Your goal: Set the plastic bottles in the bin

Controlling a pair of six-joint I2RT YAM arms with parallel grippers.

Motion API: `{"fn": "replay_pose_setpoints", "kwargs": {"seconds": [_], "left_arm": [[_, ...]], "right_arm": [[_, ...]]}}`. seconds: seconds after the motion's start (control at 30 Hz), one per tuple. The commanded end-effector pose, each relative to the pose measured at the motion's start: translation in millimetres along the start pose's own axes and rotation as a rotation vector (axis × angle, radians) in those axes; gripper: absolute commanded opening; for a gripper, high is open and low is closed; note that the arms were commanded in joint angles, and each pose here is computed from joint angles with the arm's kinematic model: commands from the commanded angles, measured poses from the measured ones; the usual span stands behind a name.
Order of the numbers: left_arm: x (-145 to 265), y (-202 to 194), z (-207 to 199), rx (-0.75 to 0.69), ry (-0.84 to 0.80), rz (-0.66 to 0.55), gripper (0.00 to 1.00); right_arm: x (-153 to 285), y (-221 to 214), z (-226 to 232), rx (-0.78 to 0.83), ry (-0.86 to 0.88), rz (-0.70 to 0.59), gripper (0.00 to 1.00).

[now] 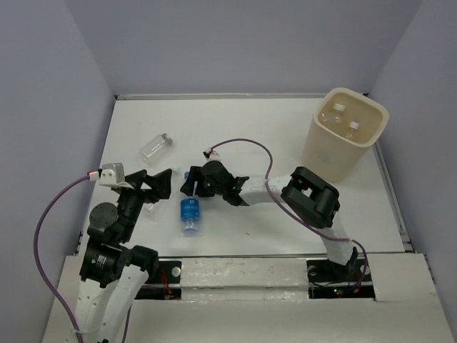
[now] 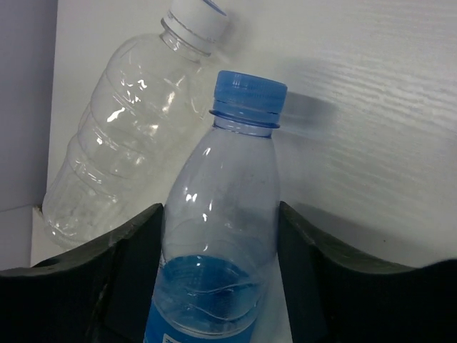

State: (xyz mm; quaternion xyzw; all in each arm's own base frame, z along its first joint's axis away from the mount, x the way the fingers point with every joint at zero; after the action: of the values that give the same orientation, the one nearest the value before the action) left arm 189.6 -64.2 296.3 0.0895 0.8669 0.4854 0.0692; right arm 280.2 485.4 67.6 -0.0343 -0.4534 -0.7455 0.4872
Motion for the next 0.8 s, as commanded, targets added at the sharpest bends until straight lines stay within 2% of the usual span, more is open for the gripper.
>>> {"fn": "replay_pose_setpoints", "kwargs": {"seconds": [0.0, 0.13, 0.23, 0.37, 0.4, 0.5, 0.53, 0.57, 0.63, 0.67, 0.77], "left_arm": [[1, 12, -8, -0.011, -0.037, -0.051, 0.99], [2, 12, -8, -0.01, -0.043, -0.056, 0.99], [3, 13, -8, -0.011, -0.043, -0.058, 0.99], [4, 13, -9, -0.009, -0.048, -0.061, 0.99], [4, 13, -10, -0.009, -0.05, -0.061, 0.99], [5, 14, -11, -0.009, -0.058, -0.063, 0.99], [6, 15, -12, -0.009, -0.062, -0.07, 0.99], [7, 15, -12, -0.008, -0.065, -0.068, 0.99], [8, 15, -14, -0.006, -0.078, -0.069, 0.99], [9, 15, -15, -0.006, -0.082, -0.071, 0.99], [12, 16, -18, -0.004, -0.099, -0.078, 0.99]], "right_arm": [[21, 8, 3, -0.014, 0.0, -0.059, 0.55], [44, 24, 3, 0.026, -0.019, -0.112, 0.45], [66, 42, 3, 0.043, -0.027, -0.165, 0.44], [121, 98, 7, 0.16, -0.078, -0.327, 0.44], [155, 124, 20, 0.187, -0.073, -0.4, 0.44], [227, 197, 12, 0.307, -0.227, -0.62, 0.44], [283, 242, 15, 0.285, -0.284, -0.78, 0.44], [314, 264, 8, 0.363, -0.373, -0.845, 0.43], [380, 304, -6, 0.361, -0.51, -0.987, 0.41], [418, 333, -25, 0.385, -0.641, -1.055, 0.41], [470, 368, -64, 0.419, -0.91, -1.117, 0.41]]}}
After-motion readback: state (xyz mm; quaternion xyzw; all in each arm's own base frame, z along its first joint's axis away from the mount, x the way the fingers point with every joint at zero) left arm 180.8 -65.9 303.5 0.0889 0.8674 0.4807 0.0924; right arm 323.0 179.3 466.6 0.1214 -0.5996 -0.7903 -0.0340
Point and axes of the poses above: each gripper's point midway between its finger pads, its own x axis back along the fingers, its own z axis along the line the jaws close on, y = z × x, the point moved 2 cm from there along x, back along the fingers, and after that the axes turned 7 degrees about x, right-handed, at the moved point
